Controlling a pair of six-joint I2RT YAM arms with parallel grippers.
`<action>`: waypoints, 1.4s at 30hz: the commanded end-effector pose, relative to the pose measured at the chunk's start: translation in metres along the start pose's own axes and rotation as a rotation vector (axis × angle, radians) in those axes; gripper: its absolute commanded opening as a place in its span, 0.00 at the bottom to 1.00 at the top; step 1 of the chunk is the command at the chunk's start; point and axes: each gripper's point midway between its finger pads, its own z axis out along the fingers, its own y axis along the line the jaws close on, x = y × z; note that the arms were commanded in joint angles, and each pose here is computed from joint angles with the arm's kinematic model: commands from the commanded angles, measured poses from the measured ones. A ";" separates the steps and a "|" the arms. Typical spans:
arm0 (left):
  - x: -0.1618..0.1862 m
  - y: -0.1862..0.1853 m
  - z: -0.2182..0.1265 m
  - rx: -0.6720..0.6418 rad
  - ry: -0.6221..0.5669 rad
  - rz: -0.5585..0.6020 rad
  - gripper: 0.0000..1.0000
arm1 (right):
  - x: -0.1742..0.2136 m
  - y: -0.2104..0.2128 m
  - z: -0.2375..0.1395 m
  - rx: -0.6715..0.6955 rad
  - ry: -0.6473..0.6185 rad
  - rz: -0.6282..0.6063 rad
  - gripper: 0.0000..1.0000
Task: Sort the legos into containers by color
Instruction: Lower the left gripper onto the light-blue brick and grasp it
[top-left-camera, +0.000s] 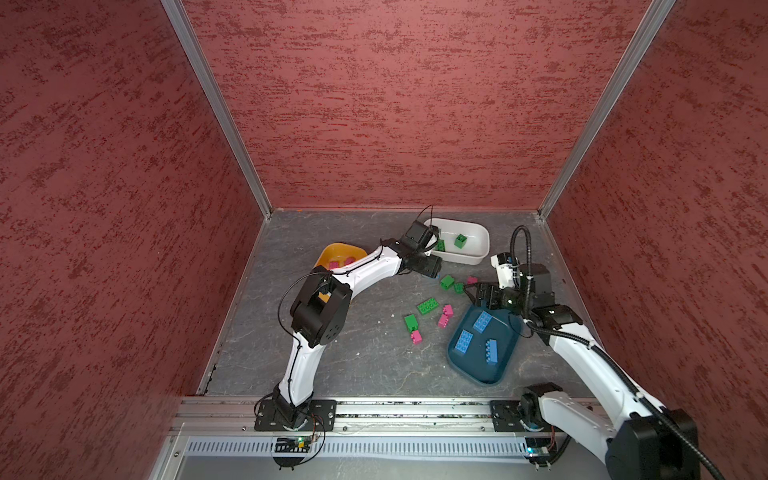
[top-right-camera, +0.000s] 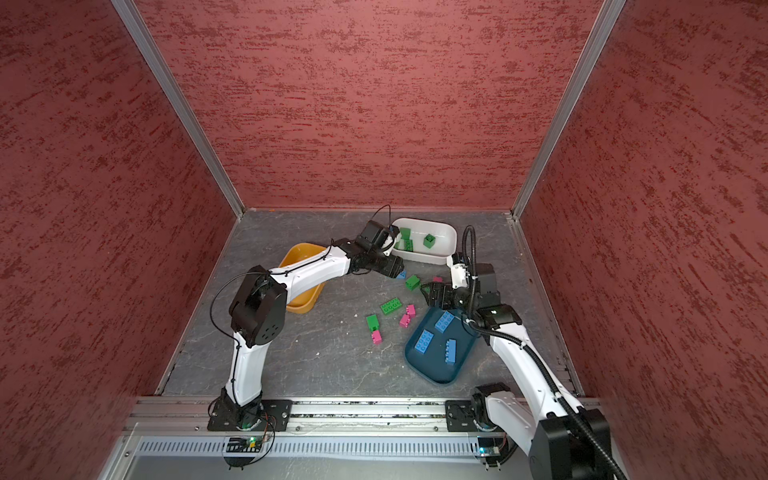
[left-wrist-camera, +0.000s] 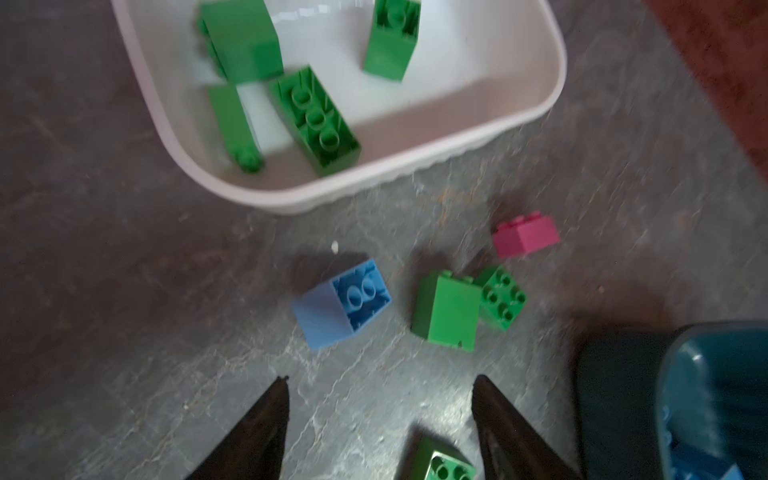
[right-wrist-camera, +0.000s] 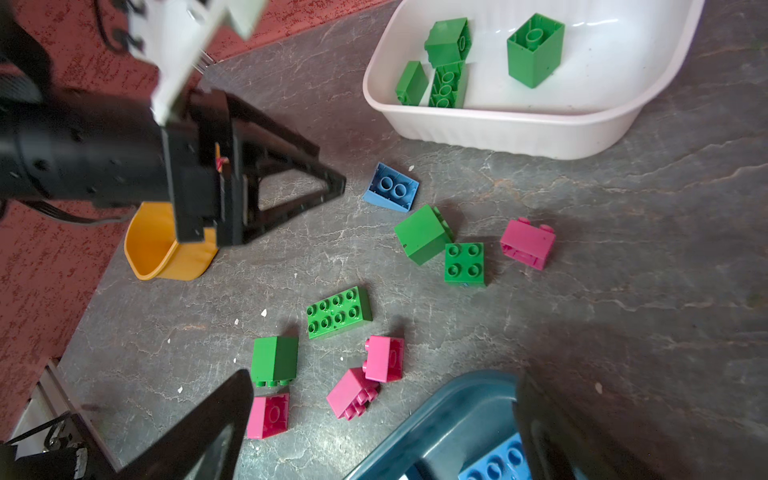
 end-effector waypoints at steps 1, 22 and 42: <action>-0.012 0.003 -0.011 0.044 -0.044 0.179 0.70 | -0.006 0.005 -0.008 -0.009 -0.020 -0.032 0.99; 0.002 0.026 0.033 0.255 -0.010 0.731 0.68 | -0.004 0.006 -0.017 0.009 -0.021 -0.045 0.99; 0.008 0.012 0.076 0.322 0.037 0.779 0.59 | 0.003 0.000 -0.020 0.044 -0.004 -0.045 0.99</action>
